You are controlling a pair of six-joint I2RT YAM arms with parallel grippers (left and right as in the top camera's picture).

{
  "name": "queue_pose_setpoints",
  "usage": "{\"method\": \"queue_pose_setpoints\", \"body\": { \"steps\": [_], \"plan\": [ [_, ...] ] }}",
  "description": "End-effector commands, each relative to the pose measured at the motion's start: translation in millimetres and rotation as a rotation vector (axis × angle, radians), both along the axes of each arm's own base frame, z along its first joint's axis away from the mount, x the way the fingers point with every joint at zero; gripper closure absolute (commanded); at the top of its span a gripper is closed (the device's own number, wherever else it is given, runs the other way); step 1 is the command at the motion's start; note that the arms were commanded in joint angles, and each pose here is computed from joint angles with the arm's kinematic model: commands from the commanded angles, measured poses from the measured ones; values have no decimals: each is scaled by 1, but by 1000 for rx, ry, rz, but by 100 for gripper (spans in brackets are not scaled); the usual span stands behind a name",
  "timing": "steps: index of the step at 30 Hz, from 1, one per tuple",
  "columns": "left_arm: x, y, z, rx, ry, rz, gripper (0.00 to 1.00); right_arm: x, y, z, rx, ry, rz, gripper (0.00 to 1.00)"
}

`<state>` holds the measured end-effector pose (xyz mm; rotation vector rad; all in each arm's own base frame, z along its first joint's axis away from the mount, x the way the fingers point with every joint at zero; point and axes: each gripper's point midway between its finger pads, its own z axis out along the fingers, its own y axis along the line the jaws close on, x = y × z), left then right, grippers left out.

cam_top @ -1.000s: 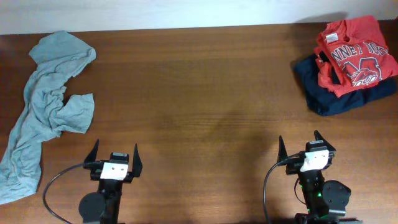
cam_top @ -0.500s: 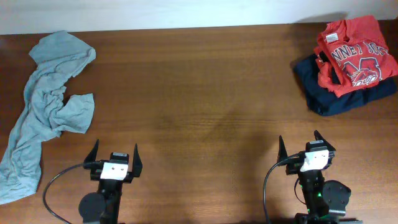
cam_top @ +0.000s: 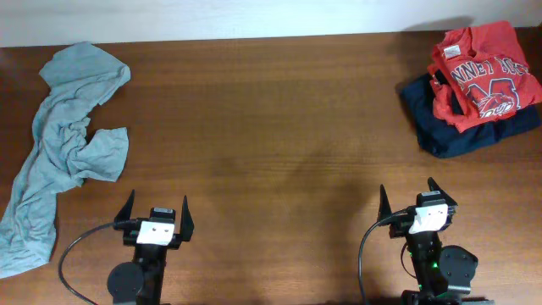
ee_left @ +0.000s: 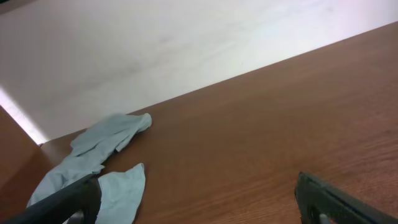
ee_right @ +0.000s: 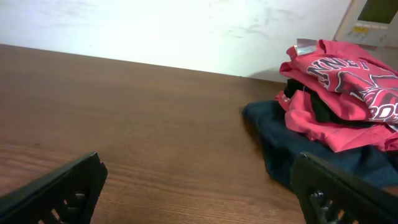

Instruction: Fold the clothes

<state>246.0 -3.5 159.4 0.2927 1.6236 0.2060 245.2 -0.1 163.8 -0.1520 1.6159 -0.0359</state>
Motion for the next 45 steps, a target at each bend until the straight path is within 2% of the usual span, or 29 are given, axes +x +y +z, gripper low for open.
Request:
{"method": "queue_pose_setpoints", "body": {
  "steps": [1,18,27,28,30,32,35,41,42,45],
  "plan": [
    [1,3,-5,-13,12,16,1,0,-2,-2,11,1,-9,1],
    [1,3,-5,-13,12,16,1,0,-2,-2,11,1,-9,2],
    [0,16,-6,-3,17,90,1,0,-2,3,8,-18,-9,2],
    [0,23,-5,37,13,131,1,0,-1,3,9,-18,-6,2],
    [-2,38,-4,103,14,211,1,-1,7,3,10,-20,43,2],
    [-3,43,-3,112,13,242,1,-3,19,7,10,-34,115,2],
    [-3,43,-3,112,13,244,1,-7,36,10,10,-48,216,2],
    [-3,43,-2,111,12,244,1,-9,43,13,86,-43,254,2],
    [-2,40,1,108,-4,227,1,-9,43,13,116,-37,254,2],
    [1,-2,4,66,-28,-17,1,-9,43,15,227,-22,252,1]
  ]
}}
